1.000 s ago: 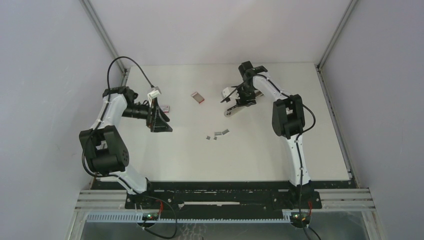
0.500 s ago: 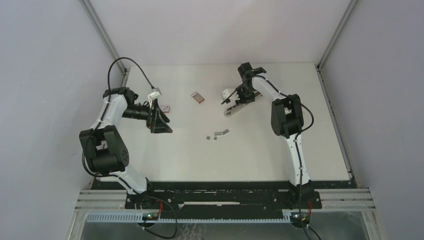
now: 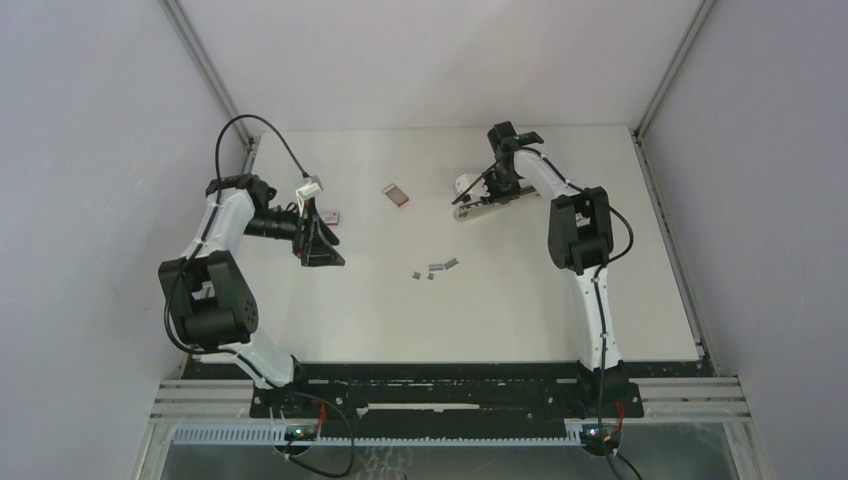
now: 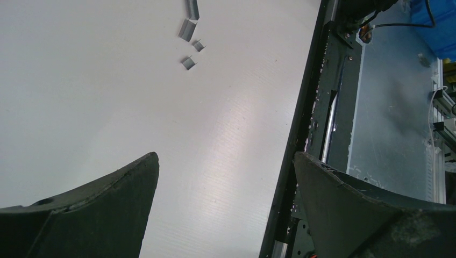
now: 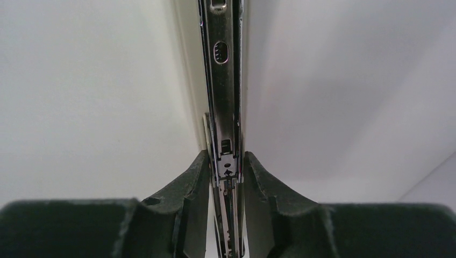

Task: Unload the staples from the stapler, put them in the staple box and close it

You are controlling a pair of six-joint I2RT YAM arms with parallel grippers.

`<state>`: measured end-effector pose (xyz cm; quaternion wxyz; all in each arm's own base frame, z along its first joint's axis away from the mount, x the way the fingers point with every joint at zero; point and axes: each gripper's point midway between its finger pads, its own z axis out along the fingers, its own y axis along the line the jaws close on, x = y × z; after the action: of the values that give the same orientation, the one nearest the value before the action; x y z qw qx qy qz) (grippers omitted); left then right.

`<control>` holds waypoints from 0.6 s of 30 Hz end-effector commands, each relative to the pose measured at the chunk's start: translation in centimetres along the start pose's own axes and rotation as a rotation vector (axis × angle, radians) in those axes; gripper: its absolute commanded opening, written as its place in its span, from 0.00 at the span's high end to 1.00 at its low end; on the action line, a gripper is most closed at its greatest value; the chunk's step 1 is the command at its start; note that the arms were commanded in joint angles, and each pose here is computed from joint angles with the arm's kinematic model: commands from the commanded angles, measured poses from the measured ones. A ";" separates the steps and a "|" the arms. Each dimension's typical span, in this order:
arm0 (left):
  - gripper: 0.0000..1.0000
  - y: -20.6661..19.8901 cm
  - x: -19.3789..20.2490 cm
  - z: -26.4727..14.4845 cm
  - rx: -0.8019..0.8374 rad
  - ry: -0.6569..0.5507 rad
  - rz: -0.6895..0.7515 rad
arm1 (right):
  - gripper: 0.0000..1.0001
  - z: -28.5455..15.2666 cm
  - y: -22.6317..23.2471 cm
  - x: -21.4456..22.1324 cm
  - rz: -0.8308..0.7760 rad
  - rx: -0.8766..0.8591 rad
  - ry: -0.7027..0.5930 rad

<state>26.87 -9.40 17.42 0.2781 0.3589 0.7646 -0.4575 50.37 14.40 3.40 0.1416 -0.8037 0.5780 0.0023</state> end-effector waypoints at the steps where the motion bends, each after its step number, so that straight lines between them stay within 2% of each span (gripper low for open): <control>1: 0.00 -0.6 0.1 -0.3 -0.011 -0.006 0.038 | 0.77 -2.6 -1.3 4.0 0.025 0.070 0.062; 18: 0.00 -0.6 0.1 -0.3 -0.010 -0.007 0.031 | 0.76 -5.6 1.2 15.7 0.216 0.096 0.177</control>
<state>26.85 -9.35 17.36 0.2770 0.3594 0.7656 -0.4561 52.64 0.21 3.59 0.1172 -0.7280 0.6739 -0.0464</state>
